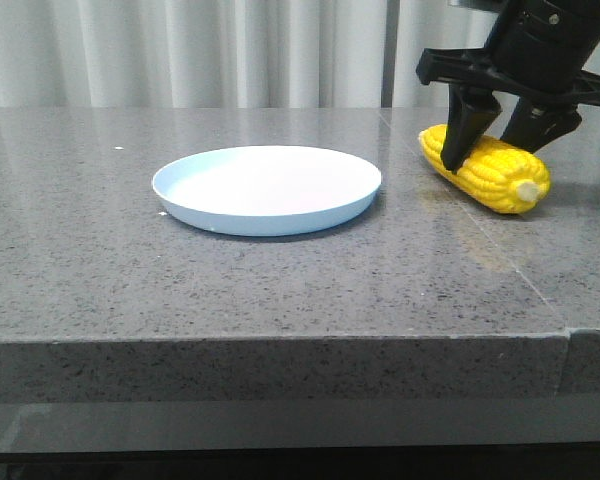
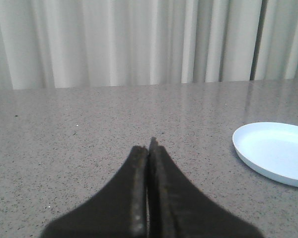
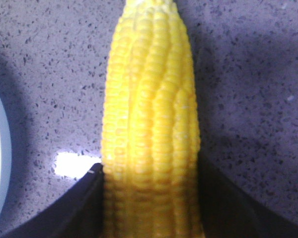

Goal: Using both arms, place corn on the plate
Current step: 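Close the right gripper around the middle of the corn cob, then lift the corn and carry it over the plate with the right gripper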

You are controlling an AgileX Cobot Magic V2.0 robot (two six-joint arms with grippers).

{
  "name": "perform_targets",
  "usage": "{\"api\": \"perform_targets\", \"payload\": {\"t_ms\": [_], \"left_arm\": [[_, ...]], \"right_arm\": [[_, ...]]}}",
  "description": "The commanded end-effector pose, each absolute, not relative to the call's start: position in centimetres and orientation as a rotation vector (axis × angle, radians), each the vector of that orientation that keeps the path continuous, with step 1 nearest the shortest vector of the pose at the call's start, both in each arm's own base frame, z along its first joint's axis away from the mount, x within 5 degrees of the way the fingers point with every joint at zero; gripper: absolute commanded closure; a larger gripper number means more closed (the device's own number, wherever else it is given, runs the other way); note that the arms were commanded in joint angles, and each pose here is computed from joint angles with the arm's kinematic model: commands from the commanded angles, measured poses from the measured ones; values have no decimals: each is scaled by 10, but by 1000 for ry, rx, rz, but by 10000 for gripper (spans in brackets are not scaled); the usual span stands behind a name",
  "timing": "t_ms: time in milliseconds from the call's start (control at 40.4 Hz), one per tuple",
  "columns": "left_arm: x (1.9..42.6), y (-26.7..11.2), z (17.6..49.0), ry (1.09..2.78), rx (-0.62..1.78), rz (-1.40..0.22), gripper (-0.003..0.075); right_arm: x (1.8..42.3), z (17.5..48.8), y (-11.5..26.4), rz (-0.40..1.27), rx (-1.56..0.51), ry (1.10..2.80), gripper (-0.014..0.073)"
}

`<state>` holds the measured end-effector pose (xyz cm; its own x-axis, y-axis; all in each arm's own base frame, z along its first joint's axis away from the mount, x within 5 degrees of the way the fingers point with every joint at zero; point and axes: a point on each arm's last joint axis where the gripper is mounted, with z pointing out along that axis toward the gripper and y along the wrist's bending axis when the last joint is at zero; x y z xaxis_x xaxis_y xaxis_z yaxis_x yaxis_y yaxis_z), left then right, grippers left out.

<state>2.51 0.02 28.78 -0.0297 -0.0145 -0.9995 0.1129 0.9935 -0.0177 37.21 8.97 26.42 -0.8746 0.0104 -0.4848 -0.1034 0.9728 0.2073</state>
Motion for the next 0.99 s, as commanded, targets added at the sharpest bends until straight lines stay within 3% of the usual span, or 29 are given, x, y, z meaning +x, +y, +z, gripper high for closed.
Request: {"api": "perform_targets", "payload": {"t_ms": [0, 247, 470, 717, 965], "left_arm": [[24, 0, 304, 1493, 76, -108, 741], [24, 0, 304, 1493, 76, -108, 741], [24, 0, 304, 1493, 76, -108, 741], [24, 0, 304, 1493, 76, -108, 741], [24, 0, 304, 1493, 76, -108, 741]], "right_arm": [[364, 306, 87, 331, -73, 2485, 452], [347, 349, 90, 286, 18, 2527, 451], [336, 375, 140, 195, -38, 2478, 451], [339, 366, 219, 315, -106, 2489, 451], [350, 338, 259, 352, -48, 2550, 451]]}}
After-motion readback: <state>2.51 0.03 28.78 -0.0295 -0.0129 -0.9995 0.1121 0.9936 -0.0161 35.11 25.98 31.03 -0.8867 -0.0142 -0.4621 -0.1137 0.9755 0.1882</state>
